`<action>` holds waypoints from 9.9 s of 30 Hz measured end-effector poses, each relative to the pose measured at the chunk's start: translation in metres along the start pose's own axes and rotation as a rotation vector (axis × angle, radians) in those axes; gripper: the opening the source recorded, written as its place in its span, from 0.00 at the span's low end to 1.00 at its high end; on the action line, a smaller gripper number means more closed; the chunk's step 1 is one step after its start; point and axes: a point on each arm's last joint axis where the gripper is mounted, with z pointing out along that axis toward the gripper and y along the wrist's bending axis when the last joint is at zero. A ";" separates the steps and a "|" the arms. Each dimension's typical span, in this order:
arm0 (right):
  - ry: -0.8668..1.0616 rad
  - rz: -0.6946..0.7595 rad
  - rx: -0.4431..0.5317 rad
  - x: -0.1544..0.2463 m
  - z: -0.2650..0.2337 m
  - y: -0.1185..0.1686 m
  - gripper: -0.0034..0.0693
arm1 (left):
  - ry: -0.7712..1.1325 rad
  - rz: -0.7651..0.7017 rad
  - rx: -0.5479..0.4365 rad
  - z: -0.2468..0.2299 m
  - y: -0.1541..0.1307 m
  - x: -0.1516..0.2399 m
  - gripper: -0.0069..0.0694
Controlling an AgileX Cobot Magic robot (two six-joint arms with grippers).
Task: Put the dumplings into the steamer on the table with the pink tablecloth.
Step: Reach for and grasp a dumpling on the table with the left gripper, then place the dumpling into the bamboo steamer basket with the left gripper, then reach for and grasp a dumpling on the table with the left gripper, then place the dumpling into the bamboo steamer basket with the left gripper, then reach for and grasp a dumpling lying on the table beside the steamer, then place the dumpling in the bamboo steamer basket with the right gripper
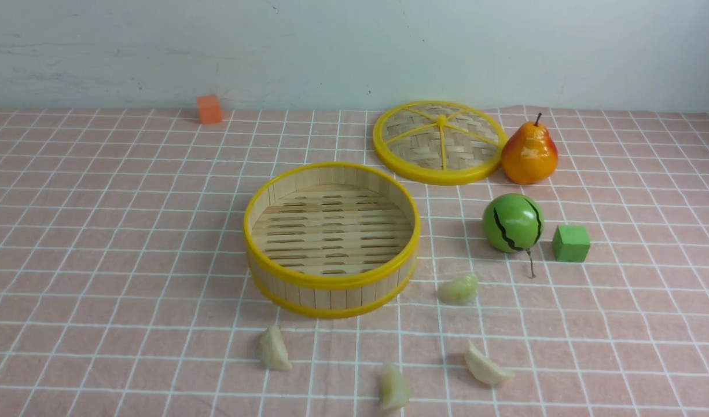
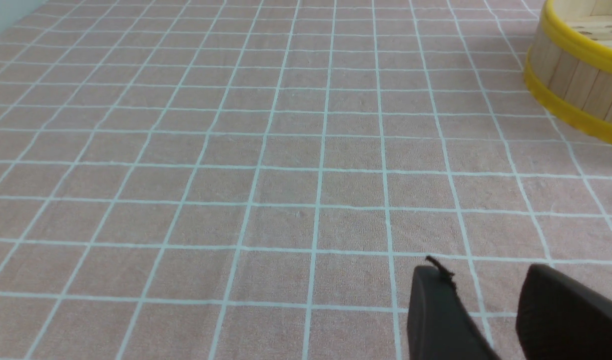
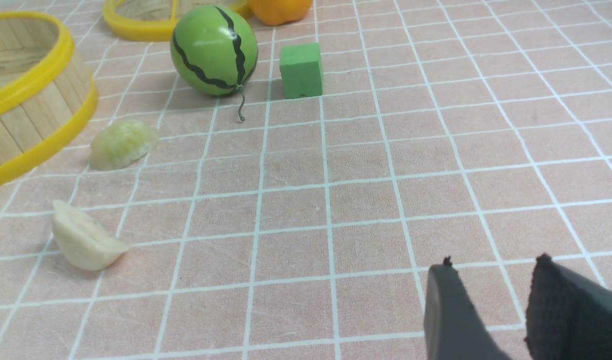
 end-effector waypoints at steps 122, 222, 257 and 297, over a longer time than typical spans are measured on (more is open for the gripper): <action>0.928 -0.417 -0.679 -0.112 0.051 0.135 0.09 | 0.889 0.145 0.226 0.360 -0.239 -0.144 0.28; 0.616 -0.320 -0.476 -0.133 -0.038 0.071 0.15 | 0.861 0.078 0.157 0.342 -0.180 -0.160 0.47; 0.875 -0.550 -0.442 -0.120 0.162 0.172 0.75 | 0.477 -0.034 0.420 0.168 -0.153 -0.351 0.09; 0.887 -0.637 -0.522 -0.118 0.243 0.244 0.39 | 0.404 0.032 0.441 -0.071 -0.023 -0.217 0.07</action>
